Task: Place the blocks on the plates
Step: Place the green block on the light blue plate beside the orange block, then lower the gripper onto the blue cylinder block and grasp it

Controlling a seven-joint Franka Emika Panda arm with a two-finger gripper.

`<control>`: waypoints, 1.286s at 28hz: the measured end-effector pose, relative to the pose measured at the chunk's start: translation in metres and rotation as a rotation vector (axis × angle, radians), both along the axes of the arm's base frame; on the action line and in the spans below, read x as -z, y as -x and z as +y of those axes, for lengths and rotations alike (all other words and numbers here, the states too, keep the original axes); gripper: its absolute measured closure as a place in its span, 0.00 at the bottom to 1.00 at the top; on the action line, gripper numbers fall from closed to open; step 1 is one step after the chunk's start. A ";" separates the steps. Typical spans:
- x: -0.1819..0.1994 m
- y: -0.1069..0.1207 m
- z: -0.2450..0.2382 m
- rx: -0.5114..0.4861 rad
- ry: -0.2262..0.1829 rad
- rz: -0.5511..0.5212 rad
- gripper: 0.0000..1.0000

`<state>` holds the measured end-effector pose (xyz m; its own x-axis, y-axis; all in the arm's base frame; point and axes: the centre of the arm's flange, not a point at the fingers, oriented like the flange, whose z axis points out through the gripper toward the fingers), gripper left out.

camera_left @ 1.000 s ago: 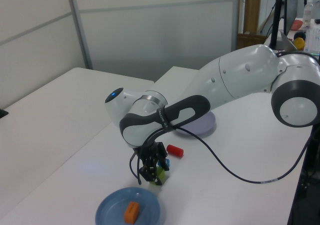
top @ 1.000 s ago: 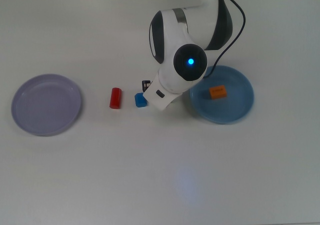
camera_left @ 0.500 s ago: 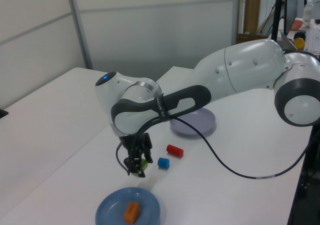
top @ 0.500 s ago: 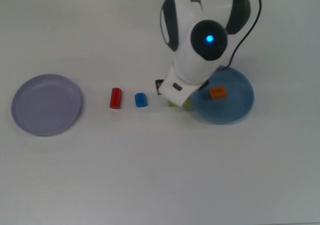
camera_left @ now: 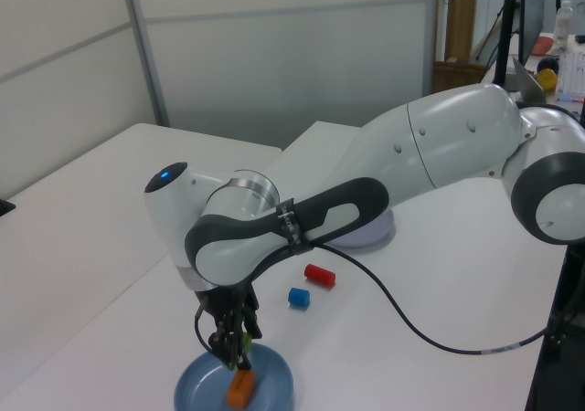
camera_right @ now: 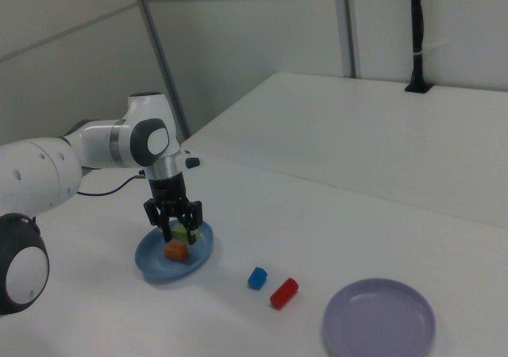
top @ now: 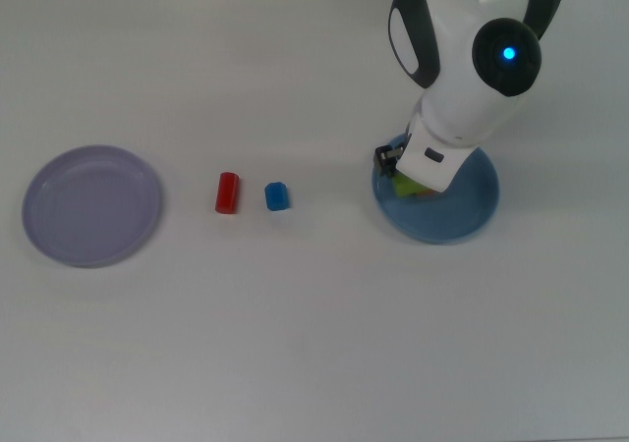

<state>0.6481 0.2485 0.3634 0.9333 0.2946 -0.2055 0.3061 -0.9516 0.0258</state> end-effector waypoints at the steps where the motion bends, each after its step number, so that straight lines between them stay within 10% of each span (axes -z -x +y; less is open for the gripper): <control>1: 0.000 0.000 0.001 -0.001 0.000 0.001 0.34; 13: 0.002 -0.001 -0.001 0.002 0.001 0.002 0.32; 24: 0.001 -0.005 -0.012 0.018 0.009 -0.002 0.04; 36: 0.003 -0.034 -0.140 0.175 0.113 -0.016 0.00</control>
<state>0.6825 0.1086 0.3599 0.9717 0.1034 -0.2126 0.1348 -0.9811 0.1390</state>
